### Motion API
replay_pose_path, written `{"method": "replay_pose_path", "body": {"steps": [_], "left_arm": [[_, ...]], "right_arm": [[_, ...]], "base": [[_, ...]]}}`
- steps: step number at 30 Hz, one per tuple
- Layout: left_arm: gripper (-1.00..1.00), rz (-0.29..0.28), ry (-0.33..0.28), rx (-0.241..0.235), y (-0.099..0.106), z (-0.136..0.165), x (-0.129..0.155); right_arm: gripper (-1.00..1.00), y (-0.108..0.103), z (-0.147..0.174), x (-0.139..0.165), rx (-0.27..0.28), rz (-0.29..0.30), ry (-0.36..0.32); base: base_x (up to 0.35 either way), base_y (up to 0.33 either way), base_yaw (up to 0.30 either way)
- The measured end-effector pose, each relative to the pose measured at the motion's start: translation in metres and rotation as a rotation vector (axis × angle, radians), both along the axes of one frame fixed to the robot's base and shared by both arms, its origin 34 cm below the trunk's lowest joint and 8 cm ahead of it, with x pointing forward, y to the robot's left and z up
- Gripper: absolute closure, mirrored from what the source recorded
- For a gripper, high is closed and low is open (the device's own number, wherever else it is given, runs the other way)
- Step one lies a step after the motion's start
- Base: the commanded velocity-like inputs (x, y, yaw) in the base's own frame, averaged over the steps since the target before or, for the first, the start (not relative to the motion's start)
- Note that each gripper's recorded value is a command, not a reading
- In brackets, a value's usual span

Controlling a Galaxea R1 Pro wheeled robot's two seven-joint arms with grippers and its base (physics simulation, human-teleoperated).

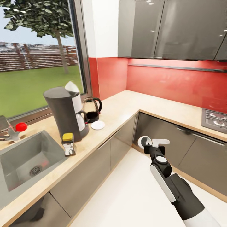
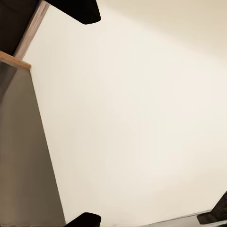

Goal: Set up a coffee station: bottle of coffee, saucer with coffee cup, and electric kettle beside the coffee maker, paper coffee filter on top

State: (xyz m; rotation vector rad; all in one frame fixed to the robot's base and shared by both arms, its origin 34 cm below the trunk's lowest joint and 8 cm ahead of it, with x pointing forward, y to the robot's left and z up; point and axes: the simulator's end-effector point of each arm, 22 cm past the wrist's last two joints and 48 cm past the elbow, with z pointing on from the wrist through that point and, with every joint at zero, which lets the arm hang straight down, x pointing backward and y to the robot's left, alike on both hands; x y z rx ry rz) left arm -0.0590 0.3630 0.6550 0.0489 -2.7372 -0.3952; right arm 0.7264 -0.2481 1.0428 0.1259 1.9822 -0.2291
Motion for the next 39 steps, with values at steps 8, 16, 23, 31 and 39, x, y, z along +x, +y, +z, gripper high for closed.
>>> {"method": "replay_pose_path", "body": {"steps": [8,16,23,31,39], "left_arm": [[-1.00,0.002,-0.012,0.001,0.000,-0.002,0.004],[-1.00,0.003,-0.018,0.000,-0.001,-0.003,0.006],[-1.00,0.001,-0.028,-0.001,-0.002,-0.005,0.010],[-1.00,0.002,-0.036,-0.012,-0.014,-0.008,0.013],[-1.00,0.000,-0.045,-0.017,-0.021,-0.010,0.016]], "right_arm": [[1.00,0.000,0.007,-0.001,-0.001,0.000,-0.010],[1.00,0.020,0.008,-0.003,-0.010,0.048,-0.013],[1.00,0.021,0.012,-0.004,-0.012,0.051,-0.020],[1.00,0.037,0.014,-0.007,-0.025,0.090,-0.024],[1.00,0.048,0.018,-0.011,-0.038,0.115,-0.030]], "base": [[0.247,-0.196,0.000],[0.242,-0.182,0.064],[0.056,-0.040,0.174],[0.002,-0.002,0.177],[0.007,-0.014,0.177]]}}
